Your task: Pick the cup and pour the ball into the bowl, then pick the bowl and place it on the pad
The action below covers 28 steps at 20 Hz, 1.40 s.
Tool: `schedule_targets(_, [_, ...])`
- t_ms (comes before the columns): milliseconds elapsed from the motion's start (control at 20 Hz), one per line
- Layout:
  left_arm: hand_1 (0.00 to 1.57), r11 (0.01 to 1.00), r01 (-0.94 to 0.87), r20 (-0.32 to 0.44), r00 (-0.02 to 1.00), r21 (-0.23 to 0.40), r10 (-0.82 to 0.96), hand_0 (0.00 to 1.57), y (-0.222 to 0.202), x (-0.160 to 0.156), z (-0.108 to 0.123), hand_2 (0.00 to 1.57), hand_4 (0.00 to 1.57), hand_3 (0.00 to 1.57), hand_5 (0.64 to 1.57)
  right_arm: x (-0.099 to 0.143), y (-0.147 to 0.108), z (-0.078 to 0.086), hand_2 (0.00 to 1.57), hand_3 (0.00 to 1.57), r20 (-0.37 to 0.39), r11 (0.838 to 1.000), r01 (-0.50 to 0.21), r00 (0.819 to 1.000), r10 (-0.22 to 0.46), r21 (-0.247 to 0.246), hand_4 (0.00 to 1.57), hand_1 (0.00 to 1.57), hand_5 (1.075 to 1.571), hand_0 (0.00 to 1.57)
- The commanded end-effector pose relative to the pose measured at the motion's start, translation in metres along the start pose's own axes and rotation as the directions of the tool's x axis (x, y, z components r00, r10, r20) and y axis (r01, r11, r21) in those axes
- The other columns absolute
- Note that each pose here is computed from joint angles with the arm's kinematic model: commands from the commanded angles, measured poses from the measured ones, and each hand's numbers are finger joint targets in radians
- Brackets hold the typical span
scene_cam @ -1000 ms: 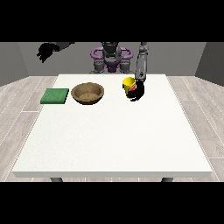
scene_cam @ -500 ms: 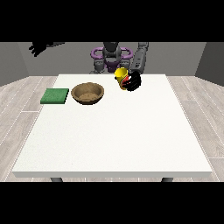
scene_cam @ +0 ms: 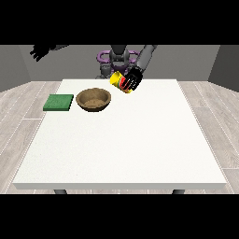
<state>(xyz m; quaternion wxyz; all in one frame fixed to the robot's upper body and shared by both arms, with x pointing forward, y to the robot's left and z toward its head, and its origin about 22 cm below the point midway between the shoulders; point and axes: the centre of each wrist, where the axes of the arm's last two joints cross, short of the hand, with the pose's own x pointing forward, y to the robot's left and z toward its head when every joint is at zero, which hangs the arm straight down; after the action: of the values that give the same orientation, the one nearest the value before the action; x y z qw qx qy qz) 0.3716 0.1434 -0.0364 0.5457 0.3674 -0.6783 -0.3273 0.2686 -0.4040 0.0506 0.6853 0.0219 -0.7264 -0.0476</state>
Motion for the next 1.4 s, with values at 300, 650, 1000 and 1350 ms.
schedule_targets(300, [1.33, 0.902, 0.43, 0.067, 0.902, -0.046, -0.427, 1.33, -0.001, 0.076, -0.035, 1.57, 1.47, 1.57, 1.535, -0.012, -0.028, 0.003, 0.0, 0.12, -0.075, 1.0, 0.03, 0.997, -0.03, 0.003, 0.7, 0.0, 1.561, 0.0])
schedule_targets(650, [1.47, 0.697, 0.714, 0.106, 0.69, 0.058, -0.716, 1.47, 0.002, 0.103, -0.043, 1.57, 1.1, 1.57, 1.57, -0.027, 0.018, -0.021, 0.0, 0.25, -0.032, 0.999, 0.011, 0.999, -0.01, 0.033, 0.7, 0.0, 1.556, 0.0])
schedule_targets(1000, [0.27, 0.551, 0.835, 0.208, 0.536, 0.013, -0.818, 0.27, -0.016, 0.127, -0.006, 1.26, 1.04, 1.55, 1.571, -0.045, 0.017, -0.025, 0.0, 0.33, -0.078, 0.999, 0.036, 0.996, -0.033, 0.038, 0.69, 0.0, 1.552, 0.0])
schedule_targets(1350, [0.0, 0.55, 0.834, 0.263, 0.522, 0.044, -0.812, 0.0, 0.007, 0.176, -0.007, 1.06, 1.11, 1.55, 1.57, -0.039, 0.0, -0.026, 0.0, 0.27, -0.048, 1.0, 0.005, 0.999, -0.006, -0.027, 0.69, 0.0, 1.548, 0.0])
